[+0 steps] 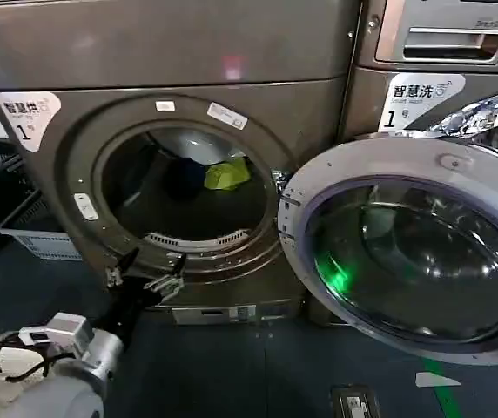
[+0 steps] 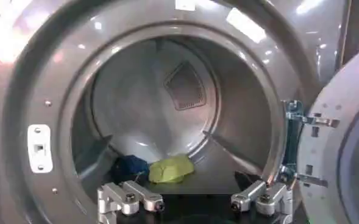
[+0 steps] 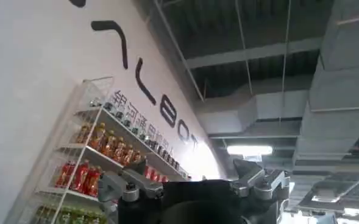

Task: Grasp the clothes from the dryer.

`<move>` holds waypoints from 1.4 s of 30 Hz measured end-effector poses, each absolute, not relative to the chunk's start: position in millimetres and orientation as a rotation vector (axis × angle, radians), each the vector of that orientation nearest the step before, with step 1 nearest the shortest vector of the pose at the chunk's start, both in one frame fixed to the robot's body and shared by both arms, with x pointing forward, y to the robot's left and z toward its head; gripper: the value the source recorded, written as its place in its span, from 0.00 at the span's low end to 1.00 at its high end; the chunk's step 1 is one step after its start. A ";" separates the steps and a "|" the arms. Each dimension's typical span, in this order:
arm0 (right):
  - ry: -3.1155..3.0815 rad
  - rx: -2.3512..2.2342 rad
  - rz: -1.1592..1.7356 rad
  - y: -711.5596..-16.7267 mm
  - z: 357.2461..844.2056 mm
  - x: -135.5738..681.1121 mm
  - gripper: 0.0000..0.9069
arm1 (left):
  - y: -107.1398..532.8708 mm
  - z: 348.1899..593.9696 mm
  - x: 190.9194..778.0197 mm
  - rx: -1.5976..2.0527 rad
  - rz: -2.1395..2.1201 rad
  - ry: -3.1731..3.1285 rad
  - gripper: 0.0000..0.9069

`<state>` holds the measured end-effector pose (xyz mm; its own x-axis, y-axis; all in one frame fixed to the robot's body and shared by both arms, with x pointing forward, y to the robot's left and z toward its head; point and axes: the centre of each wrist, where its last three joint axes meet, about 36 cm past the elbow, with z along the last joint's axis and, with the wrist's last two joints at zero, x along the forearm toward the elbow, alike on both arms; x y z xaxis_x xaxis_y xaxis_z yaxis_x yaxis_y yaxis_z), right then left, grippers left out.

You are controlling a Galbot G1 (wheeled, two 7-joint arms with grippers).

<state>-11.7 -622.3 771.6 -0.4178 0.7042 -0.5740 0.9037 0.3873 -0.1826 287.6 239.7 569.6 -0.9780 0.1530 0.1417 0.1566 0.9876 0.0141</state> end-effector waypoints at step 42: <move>2.242 1.388 -0.675 -622.1 772.7 -14.3 1.00 | 240.8 572.1 285.2 -0.234 -0.038 -3.002 1.00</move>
<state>-14.3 -622.1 772.7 -0.4161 0.7025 -0.5774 0.9045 0.3852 -0.1831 285.2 240.8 572.1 -0.9794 0.1529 0.1316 0.1562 0.9876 0.0148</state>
